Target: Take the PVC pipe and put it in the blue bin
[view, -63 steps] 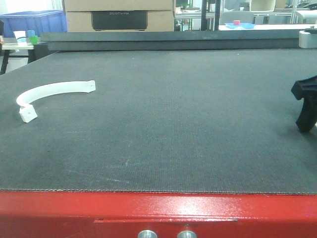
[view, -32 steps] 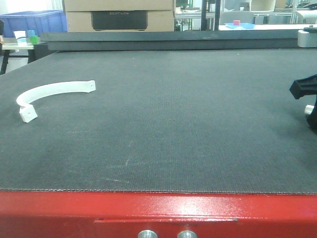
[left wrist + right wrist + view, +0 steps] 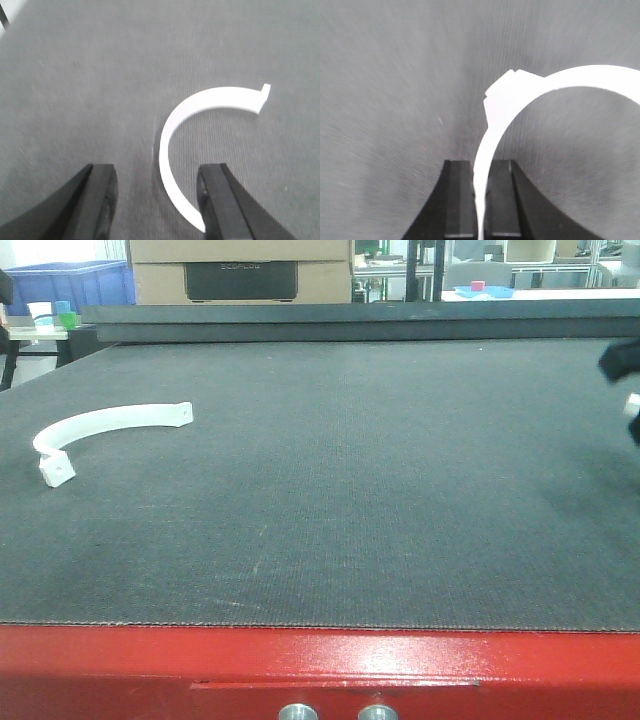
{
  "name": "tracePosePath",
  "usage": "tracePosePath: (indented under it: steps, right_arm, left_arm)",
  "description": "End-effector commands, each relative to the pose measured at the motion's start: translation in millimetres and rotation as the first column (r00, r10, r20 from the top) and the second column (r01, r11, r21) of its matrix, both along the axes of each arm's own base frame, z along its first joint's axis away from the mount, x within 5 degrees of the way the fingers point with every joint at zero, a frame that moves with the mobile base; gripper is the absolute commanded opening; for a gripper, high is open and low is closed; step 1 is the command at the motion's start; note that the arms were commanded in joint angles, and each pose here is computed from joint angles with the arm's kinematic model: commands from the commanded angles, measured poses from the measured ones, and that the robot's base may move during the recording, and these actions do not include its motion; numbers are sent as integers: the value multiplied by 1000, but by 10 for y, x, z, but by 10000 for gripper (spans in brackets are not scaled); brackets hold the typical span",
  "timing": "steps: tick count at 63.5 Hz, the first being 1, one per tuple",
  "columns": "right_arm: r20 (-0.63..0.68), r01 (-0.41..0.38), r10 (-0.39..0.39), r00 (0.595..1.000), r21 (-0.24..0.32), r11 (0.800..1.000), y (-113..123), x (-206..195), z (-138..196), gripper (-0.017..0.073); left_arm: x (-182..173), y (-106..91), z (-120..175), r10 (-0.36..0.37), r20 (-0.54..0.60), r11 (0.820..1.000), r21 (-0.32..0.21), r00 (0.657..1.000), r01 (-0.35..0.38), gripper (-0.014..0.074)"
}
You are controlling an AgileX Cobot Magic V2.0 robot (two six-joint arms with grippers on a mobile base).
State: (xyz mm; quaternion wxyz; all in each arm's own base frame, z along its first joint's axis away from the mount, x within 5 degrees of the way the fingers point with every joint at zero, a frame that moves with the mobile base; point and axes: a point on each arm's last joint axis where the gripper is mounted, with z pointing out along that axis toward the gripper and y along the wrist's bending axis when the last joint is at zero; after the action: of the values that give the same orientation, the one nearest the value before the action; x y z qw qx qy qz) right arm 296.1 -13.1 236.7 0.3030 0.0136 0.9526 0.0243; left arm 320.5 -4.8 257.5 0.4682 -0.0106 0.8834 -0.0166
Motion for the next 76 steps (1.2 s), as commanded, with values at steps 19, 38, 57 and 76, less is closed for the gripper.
tracePosePath:
  steps: [19,38,57,76]
  right_arm:
    - [183,0,-3,983,13,1000,38,-331,593,-169]
    - [235,-7,4,972,11,1000,55,-507,788,-169]
    - [226,-8,5,974,13,1000,58,-517,786,-169]
    - [229,-8,5,974,13,1000,57,-516,787,-169]
  left_arm:
    - [417,-47,4,18,-132,994,-105,991,-32,288]
    - [547,-63,-269,9,-256,992,-116,967,-40,288]
    - [583,-56,-244,24,-213,991,-121,977,-51,288]
    - [640,-80,-416,17,-264,992,-119,964,-50,288]
